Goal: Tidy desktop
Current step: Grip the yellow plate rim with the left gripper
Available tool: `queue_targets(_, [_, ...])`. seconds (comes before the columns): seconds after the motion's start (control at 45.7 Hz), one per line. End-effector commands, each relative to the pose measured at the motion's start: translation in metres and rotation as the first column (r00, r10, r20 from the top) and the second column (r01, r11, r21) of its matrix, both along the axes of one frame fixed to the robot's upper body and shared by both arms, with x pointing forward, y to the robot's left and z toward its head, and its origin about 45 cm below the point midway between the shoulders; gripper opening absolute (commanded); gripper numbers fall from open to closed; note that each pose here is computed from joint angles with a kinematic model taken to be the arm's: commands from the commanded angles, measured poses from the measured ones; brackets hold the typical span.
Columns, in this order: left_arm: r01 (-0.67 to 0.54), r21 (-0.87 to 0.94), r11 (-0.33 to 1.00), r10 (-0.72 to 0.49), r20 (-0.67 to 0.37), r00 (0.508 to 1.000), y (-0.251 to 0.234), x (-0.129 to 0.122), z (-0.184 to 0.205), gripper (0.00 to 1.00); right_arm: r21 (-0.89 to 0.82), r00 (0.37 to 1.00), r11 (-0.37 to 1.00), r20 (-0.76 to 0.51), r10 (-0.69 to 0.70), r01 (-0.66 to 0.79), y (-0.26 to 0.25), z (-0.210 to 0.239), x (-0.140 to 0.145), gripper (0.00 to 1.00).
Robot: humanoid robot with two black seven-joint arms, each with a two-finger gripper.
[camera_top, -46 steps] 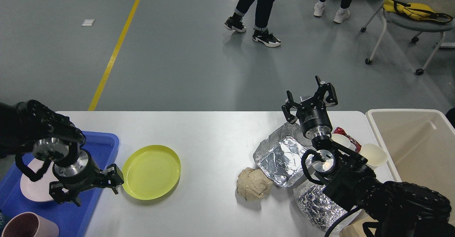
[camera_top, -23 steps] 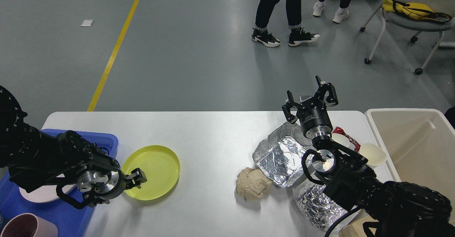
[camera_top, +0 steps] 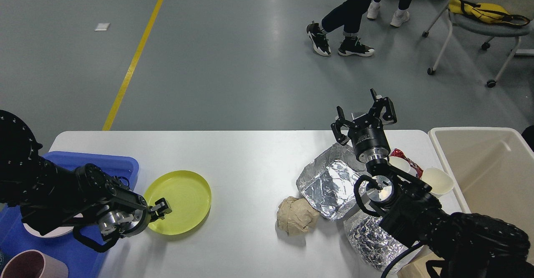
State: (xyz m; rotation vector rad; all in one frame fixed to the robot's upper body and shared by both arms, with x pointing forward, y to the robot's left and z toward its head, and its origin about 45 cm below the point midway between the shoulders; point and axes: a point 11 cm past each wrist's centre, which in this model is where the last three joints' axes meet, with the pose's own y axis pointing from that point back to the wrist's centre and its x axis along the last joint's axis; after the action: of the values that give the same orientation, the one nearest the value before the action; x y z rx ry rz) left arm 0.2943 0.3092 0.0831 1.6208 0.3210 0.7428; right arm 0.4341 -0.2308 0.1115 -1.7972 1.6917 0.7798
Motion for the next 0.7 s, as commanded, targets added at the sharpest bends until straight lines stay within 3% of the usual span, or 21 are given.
queue_targets(0.0, [-0.015, -0.013, 1.000, 0.015, -0.004, 1.000, -0.0010, -0.0032, -0.0084, 0.78, 0.000, 1.000, 1.000, 0.000, 0.000, 0.000, -0.0002, 0.0000, 0.0000, 1.00])
queue_targets(0.678, [-0.026, -0.007, 1.000, 0.026, 0.006, 1.000, 0.0008, -0.0043, -0.0125, 0.41, 0.001, 1.000, 1.000, 0.000, 0.001, -0.001, 0.0002, 0.0001, 0.0000, 1.00])
